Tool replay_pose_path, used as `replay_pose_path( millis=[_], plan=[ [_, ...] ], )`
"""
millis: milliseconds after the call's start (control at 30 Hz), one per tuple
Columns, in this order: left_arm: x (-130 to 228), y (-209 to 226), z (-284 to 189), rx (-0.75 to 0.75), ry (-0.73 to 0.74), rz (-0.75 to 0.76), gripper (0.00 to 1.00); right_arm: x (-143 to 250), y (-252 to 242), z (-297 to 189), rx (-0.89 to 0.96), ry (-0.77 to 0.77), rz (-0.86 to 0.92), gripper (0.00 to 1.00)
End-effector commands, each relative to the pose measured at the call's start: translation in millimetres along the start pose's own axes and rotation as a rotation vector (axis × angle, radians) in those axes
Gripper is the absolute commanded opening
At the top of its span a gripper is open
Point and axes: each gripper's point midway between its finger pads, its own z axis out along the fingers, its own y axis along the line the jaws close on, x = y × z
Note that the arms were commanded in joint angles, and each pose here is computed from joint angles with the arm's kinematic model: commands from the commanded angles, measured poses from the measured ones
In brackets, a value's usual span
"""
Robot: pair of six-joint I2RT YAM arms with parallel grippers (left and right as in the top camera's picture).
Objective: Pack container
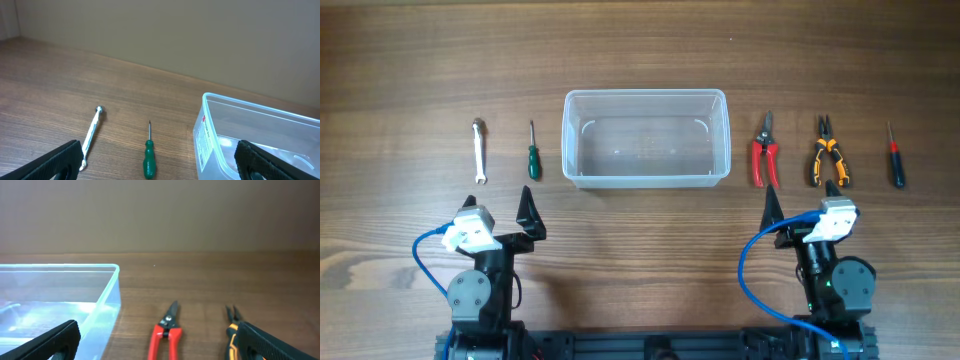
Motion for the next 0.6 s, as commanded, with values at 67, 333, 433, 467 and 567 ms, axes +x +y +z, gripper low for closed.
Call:
replay_pose_path(
  millis=[67, 333, 433, 467, 567],
  plan=[
    [2.4, 1.3, 0.6, -0.001, -0.001, -0.009, 1.0, -55.3, -2.1, -8.8, 0.024, -0.114, 0.038, 1.0],
    [2.3, 1.3, 0.6, -0.001, -0.002, -0.01, 1.0, -128.0, -52.8, -33.6, 0.335, -0.039, -0.042, 1.0],
    [2.4, 1.3, 0.6, -0.001, -0.001, -0.009, 1.0, -148.3, -68.6, -36.3, 0.409, 0.088, -0.083, 1.0],
    [2.3, 1.3, 0.6, -0.001, -0.002, -0.01, 1.0, -155.0, -75.0, -36.4, 0.434, 0.13, -0.097, 1.0],
    [2.3, 1.3, 0.6, -0.001, -0.002, -0.01, 1.0, -177.0, -94.9, -35.4, 0.501, 0.239, -0.123, 1.0]
  ],
)
